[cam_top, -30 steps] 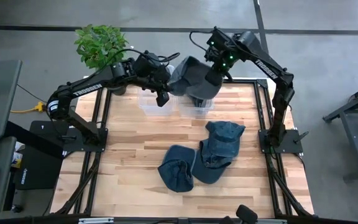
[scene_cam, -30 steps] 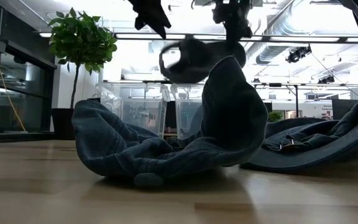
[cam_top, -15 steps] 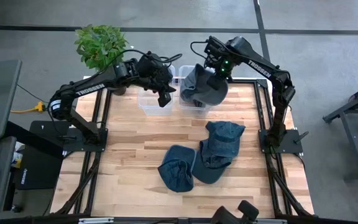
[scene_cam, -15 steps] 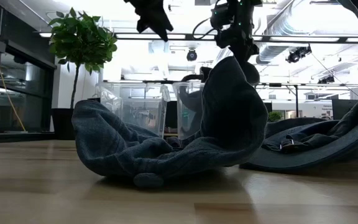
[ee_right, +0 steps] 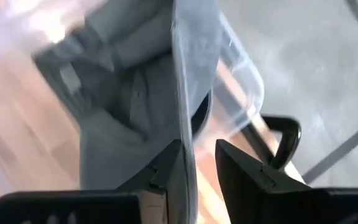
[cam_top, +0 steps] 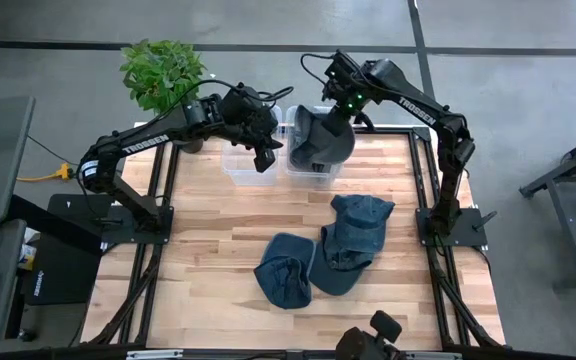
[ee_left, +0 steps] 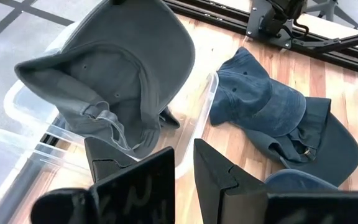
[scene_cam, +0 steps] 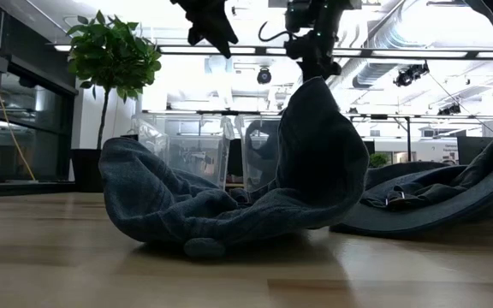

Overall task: Pick & Place hat
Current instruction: Put the gray cap into the right transparent bin

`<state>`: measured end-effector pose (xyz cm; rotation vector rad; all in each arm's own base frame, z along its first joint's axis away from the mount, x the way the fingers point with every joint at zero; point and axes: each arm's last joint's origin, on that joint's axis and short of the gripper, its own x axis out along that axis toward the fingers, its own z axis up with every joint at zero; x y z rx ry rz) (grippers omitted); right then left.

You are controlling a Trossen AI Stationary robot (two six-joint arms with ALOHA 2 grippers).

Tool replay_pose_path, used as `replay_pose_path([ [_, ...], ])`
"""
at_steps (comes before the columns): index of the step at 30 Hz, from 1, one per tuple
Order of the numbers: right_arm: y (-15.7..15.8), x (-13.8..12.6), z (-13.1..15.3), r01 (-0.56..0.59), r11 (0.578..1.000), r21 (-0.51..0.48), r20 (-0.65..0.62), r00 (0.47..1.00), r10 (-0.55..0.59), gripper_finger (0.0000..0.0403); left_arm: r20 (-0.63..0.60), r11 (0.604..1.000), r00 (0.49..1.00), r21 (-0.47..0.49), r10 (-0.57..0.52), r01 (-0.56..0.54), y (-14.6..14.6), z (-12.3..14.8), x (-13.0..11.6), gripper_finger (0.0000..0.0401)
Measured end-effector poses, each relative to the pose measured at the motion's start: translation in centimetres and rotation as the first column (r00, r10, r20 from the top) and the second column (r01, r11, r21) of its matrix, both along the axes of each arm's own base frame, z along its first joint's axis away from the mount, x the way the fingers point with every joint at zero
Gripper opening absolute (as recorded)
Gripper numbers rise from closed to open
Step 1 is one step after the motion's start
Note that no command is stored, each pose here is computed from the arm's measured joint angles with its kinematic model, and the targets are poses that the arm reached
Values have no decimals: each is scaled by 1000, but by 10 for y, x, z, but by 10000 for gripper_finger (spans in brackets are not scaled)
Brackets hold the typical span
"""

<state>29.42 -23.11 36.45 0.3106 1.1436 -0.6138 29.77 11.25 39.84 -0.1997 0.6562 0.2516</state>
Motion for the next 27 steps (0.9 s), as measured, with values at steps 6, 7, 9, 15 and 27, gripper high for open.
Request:
replay_pose_path([
  [6,-3,0,15,45,999,-29,89,995,-42,106,0,1000,1000,0,0,0,0,0,0,0],
  [7,-2,-1,19,51,998,-28,96,994,-48,107,0,1000,1000,0,0,0,0,0,0,0],
  [9,-1,-4,26,76,997,-20,105,992,-74,107,0,1000,1000,1,0,0,0,0,0,0],
  [15,8,-19,35,125,990,70,93,987,-131,108,-26,1000,1000,13,-4,5,0,-2,-1,0],
  [27,35,-25,-9,15,985,169,151,988,-41,108,-83,997,996,71,-15,21,0,-4,-4,0],
])
